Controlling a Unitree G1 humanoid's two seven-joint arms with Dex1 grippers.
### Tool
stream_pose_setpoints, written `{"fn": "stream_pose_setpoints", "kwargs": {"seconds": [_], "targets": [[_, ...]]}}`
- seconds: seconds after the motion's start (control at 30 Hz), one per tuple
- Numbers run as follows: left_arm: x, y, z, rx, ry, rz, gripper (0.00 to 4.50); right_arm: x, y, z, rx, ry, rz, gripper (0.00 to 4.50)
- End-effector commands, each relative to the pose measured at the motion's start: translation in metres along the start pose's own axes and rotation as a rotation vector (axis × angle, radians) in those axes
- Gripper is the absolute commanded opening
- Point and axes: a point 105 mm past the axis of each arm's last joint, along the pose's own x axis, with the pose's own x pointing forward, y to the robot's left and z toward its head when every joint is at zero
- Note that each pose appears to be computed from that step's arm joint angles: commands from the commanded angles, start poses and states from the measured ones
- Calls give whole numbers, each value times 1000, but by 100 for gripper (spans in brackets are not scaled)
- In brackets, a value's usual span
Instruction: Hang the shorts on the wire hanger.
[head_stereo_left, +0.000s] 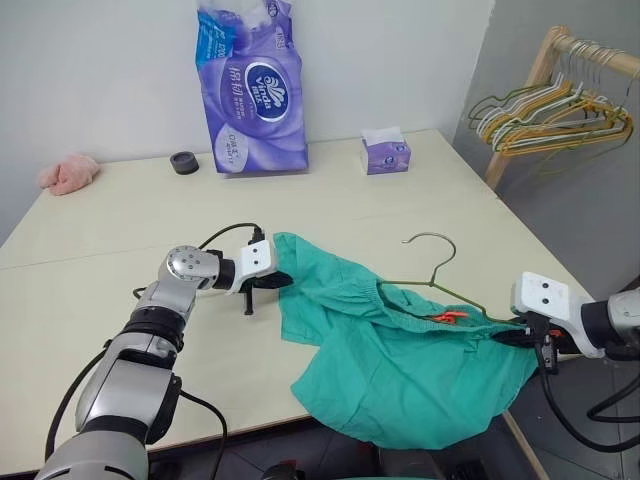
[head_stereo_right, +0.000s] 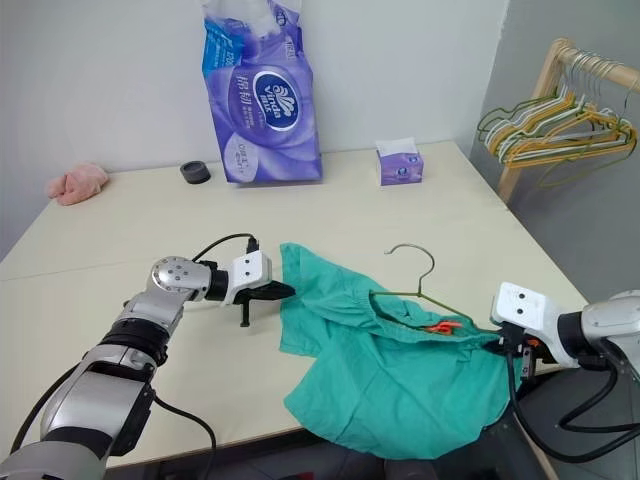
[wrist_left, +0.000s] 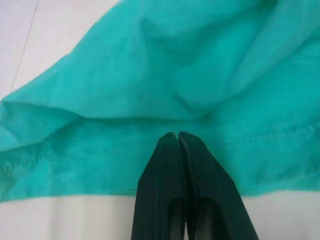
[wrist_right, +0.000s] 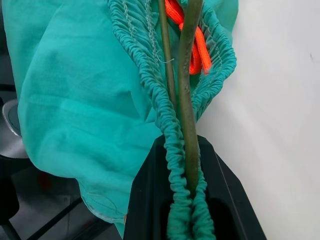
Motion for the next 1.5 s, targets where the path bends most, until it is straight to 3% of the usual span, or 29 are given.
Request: {"fn": "stream_pose_setpoints", "kwargs": {"seconds": [0.03,0.17,0.4,0.57,0.8,1.07,1.5], "targets": [[-10,22,47,41,-151,67,6,-2,-8,10,70,-67,-56,0],[-15,20,85,-4,-282,28,6,1,-3,8,203,-112,-53,0],[3,-23,137,-25,-412,-182,6,-7,3,-4,443,-143,-111,0],[20,-48,179,-57,-540,-340,6,-37,3,-32,743,-57,-261,0],[30,-73,220,-18,-634,-484,6,-73,0,-46,810,-104,-461,0],[41,-84,243,131,-661,-480,6,-122,-40,-69,935,-113,-822,0],[47,-88,269,236,-716,-439,6,-172,-105,-58,1121,-213,-1075,0]]}}
